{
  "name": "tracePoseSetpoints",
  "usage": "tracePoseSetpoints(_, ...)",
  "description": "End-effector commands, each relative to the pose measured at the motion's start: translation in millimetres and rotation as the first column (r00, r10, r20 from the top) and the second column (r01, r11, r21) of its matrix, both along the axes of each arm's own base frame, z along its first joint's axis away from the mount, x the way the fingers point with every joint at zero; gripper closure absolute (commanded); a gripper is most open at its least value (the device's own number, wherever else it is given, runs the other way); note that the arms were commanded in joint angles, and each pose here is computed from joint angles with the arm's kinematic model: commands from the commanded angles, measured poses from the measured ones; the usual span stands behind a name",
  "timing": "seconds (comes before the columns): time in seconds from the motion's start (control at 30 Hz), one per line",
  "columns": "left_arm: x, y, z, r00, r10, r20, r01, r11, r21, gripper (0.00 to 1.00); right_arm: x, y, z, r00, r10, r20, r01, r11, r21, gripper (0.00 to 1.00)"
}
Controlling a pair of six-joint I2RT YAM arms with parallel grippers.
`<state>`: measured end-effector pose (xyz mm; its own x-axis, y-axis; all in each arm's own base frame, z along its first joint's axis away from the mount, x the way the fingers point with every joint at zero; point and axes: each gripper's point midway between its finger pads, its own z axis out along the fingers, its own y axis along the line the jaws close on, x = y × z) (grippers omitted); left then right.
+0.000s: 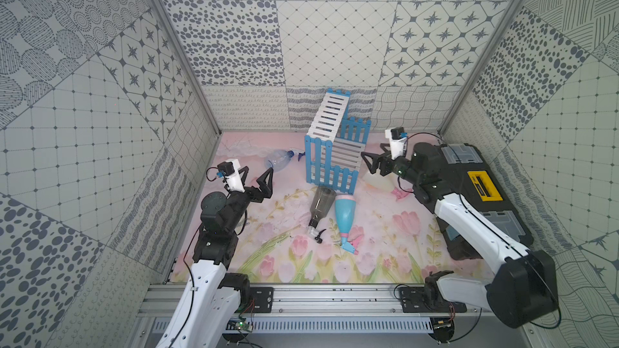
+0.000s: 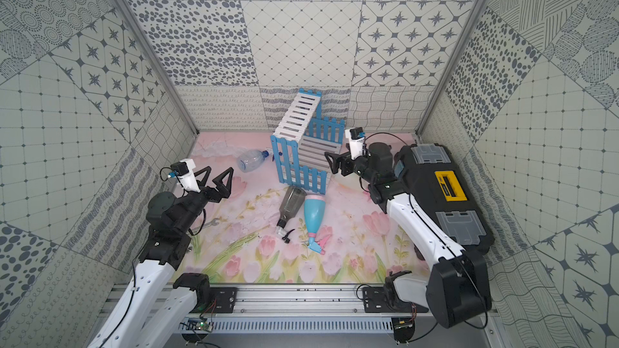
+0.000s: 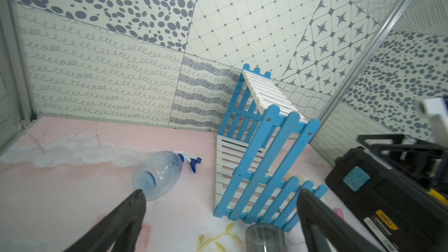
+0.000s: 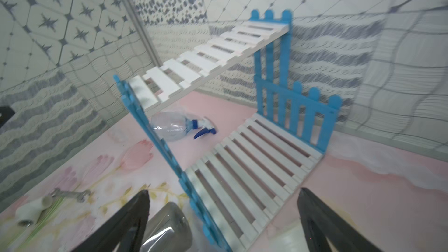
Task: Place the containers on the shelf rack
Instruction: Adjust the shelf at the center of the board.
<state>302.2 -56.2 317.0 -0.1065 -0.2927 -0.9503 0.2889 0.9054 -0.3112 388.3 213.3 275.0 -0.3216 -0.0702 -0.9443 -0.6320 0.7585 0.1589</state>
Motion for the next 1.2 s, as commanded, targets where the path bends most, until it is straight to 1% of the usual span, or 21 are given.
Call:
tracePoseSetpoints(0.0,-28,-48,-23,0.915,-0.301,-0.27,0.271,0.952,-0.144,0.01,-7,37,-51,0.979,0.176,-0.105,-0.191,0.968,-0.163,0.03)
tracePoseSetpoints(0.1,-31,-61,-17,0.886,-0.389,-0.254,0.36,0.92,-0.152,0.01,0,57,-72,0.966,0.228,-0.121,-0.25,0.941,-0.23,0.03)
tracePoseSetpoints(0.17,-32,-66,-20,0.867,-0.424,-0.26,0.4,0.905,-0.142,0.01,7,59,-85,0.967,0.217,-0.131,-0.245,0.932,-0.268,0.03)
tracePoseSetpoints(0.2,-31,-67,-21,0.862,-0.43,-0.267,0.409,0.903,-0.133,0.01,12,60,-93,0.969,0.205,-0.137,-0.237,0.928,-0.288,0.05)
tracePoseSetpoints(0.23,-31,-68,-23,0.858,-0.435,-0.272,0.416,0.901,-0.125,0.01,17,59,-99,0.971,0.194,-0.141,-0.229,0.925,-0.303,0.09)
tracePoseSetpoints(0.3,-28,-67,-26,0.86,-0.434,-0.27,0.423,0.901,-0.099,0.01,20,61,-106,0.97,0.193,-0.147,-0.231,0.92,-0.317,0.22)
tracePoseSetpoints(0.37,-24,-67,-29,0.867,-0.428,-0.256,0.424,0.903,-0.075,0.01,20,64,-109,0.971,0.193,-0.144,-0.23,0.92,-0.318,0.43)
tracePoseSetpoints(0.5,-18,-62,-42,0.881,-0.391,-0.267,0.388,0.919,-0.066,0.01,18,68,-113,0.977,0.178,-0.12,-0.207,0.928,-0.31,0.77)
tracePoseSetpoints(0.53,-18,-62,-44,0.88,-0.39,-0.27,0.388,0.919,-0.064,0.01,17,70,-113,0.979,0.171,-0.114,-0.198,0.931,-0.307,0.82)
tracePoseSetpoints(0.67,-16,-59,-47,0.885,-0.376,-0.276,0.378,0.925,-0.05,0.01,14,81,-111,0.991,0.121,-0.059,-0.133,0.953,-0.272,0.86)
tracePoseSetpoints(0.83,-13,-57,-56,0.885,-0.361,-0.293,0.362,0.931,-0.054,0.01,17,106,-105,1.0,0.026,-0.015,-0.029,0.972,-0.234,0.83)
tracePoseSetpoints(0.9,-11,-56,-58,0.886,-0.356,-0.297,0.356,0.933,-0.056,0.01,20,117,-105,1.0,-0.027,0.0,0.027,0.971,-0.237,0.85)
tracePoseSetpoints(0.93,-11,-56,-59,0.885,-0.356,-0.298,0.356,0.933,-0.057,0.01,22,121,-105,0.998,-0.066,0.01,0.067,0.968,-0.243,0.88)
tracePoseSetpoints(0.97,-10,-56,-60,0.884,-0.356,-0.302,0.355,0.933,-0.057,0.01,23,128,-103,0.993,-0.112,0.024,0.115,0.965,-0.236,0.9)
tracePoseSetpoints(1.03,-9,-55,-61,0.887,-0.346,-0.305,0.347,0.936,-0.055,0.01,27,133,-97,0.978,-0.206,0.035,0.209,0.954,-0.214,0.9)
tracePoseSetpoints(1.1,-8,-54,-63,0.888,-0.338,-0.311,0.339,0.939,-0.05,0.01,30,137,-93,0.959,-0.282,0.013,0.279,0.944,-0.176,0.91)
tracePoseSetpoints(1.17,-8,-53,-65,0.888,-0.334,-0.316,0.336,0.941,-0.051,0.01,29,143,-90,0.94,-0.341,0.0,0.337,0.93,-0.144,0.96)
